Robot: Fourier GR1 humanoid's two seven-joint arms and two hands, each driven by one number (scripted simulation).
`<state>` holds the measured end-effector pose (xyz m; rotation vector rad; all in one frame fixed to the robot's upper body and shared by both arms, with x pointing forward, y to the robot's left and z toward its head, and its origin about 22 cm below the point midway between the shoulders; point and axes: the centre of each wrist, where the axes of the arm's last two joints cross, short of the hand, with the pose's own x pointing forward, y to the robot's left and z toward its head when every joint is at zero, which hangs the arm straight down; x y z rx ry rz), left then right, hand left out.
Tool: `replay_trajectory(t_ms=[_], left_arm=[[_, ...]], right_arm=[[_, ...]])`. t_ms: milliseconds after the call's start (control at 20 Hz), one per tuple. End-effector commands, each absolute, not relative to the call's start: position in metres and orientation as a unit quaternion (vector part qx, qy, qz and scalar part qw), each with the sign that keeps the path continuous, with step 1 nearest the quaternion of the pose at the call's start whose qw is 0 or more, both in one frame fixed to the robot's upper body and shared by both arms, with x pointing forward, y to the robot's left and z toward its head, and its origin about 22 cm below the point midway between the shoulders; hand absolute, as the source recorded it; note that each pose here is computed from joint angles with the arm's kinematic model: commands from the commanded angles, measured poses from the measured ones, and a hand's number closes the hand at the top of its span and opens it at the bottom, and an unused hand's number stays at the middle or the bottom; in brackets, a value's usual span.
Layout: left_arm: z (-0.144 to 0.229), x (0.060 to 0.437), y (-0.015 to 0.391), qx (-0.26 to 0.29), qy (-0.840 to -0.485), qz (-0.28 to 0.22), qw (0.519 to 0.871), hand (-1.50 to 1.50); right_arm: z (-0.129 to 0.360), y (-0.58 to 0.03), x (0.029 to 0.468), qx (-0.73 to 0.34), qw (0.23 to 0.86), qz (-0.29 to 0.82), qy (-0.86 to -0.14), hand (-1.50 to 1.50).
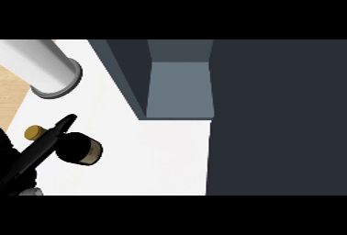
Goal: Pick up the wine, place it into the cabinet and close the cabinet
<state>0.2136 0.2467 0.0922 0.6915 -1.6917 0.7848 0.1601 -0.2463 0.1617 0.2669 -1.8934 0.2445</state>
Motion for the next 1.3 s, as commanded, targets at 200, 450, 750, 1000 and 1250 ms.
replay_trajectory(t_ms=[200,450,750,1000,1250], left_arm=[[0.058,0.199,0.257,0.302,-0.689,0.338,0.565,-1.5],[0.048,0.178,0.268,0.298,-0.685,0.346,0.568,-1.5],[-0.003,0.16,0.282,0.302,-0.668,0.352,0.582,-1.5],[-0.017,0.174,0.29,0.297,-0.665,0.348,0.591,-1.5],[-0.045,0.182,0.291,0.298,-0.664,0.35,0.589,-1.5]], right_arm=[[0.167,-0.245,0.159,0.12,0.565,0.091,-0.811,-1.5],[0.17,-0.258,0.16,0.116,0.565,0.104,-0.81,-1.5],[0.171,-0.251,0.157,0.112,0.568,0.099,-0.809,-1.5],[0.164,-0.239,0.147,0.118,0.564,0.103,-0.811,-1.5],[0.158,-0.254,0.147,0.114,0.569,0.11,-0.807,-1.5]])
